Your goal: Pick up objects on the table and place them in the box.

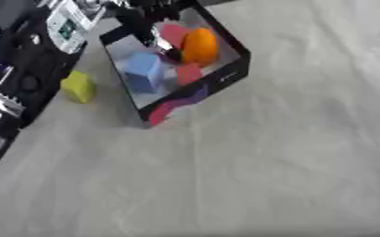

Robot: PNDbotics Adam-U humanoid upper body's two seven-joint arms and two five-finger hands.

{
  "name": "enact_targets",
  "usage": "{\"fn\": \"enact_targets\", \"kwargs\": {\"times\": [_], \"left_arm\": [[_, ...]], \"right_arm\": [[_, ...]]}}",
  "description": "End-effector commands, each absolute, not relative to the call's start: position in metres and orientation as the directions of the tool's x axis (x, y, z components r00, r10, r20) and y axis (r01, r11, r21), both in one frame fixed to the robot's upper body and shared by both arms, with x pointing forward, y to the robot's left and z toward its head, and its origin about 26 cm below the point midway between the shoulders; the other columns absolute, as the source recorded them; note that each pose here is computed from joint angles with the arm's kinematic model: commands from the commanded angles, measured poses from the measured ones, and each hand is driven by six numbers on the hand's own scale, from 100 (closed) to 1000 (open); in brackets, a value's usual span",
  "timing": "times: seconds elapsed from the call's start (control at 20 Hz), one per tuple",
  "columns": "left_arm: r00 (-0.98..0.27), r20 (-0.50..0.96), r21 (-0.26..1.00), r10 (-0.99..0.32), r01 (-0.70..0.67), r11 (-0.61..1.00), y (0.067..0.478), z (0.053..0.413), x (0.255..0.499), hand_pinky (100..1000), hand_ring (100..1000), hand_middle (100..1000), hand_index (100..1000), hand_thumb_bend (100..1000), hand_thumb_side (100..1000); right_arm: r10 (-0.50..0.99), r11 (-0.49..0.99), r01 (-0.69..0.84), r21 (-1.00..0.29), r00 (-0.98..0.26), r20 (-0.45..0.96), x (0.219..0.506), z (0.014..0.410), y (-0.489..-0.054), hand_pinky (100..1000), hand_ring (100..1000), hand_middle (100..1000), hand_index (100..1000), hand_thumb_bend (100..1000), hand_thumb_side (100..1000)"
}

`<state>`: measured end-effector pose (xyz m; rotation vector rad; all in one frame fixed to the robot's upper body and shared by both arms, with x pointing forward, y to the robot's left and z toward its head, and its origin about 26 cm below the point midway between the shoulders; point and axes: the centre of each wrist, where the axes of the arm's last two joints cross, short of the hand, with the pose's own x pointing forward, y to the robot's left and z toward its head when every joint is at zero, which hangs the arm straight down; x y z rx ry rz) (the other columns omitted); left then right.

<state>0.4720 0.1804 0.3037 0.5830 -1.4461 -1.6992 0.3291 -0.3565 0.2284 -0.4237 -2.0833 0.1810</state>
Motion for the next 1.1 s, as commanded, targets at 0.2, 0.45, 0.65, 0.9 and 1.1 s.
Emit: {"fn": "enact_targets", "kwargs": {"times": [0.2, 0.45, 0.65, 0.9, 1.1], "left_arm": [[-0.51, 0.157, 0.976, -0.846, 0.213, 0.053, 0.213, 0.333, 0.468, 826, 777, 749, 801, 644, 434], [-0.371, 0.181, 0.975, -0.911, 0.189, 0.117, 0.273, 0.347, 0.465, 832, 789, 758, 801, 635, 396], [-0.287, 0.192, 0.969, -0.938, 0.207, 0.135, 0.314, 0.349, 0.46, 840, 800, 766, 801, 634, 401], [-0.257, 0.177, 0.955, -0.95, 0.277, 0.103, 0.342, 0.348, 0.45, 846, 809, 772, 802, 648, 420], [-0.3, 0.165, 0.94, -0.94, 0.336, 0.058, 0.351, 0.346, 0.439, 836, 793, 757, 785, 647, 412]], "right_arm": [[0.381, 0.924, 0.233, -0.303, -0.507, 0.773, 0.326, 0.242, -0.357, 774, 788, 747, 874, 100, 669], [0.39, 0.92, 0.244, -0.306, -0.501, 0.773, 0.325, 0.242, -0.359, 774, 788, 747, 874, 100, 669], [0.397, 0.917, 0.253, -0.309, -0.495, 0.773, 0.324, 0.241, -0.362, 774, 788, 747, 874, 100, 670], [0.405, 0.913, 0.259, -0.314, -0.49, 0.772, 0.323, 0.241, -0.363, 774, 788, 747, 874, 100, 670], [0.407, 0.912, 0.263, -0.315, -0.489, 0.772, 0.323, 0.241, -0.364, 774, 787, 747, 874, 100, 670]]}}
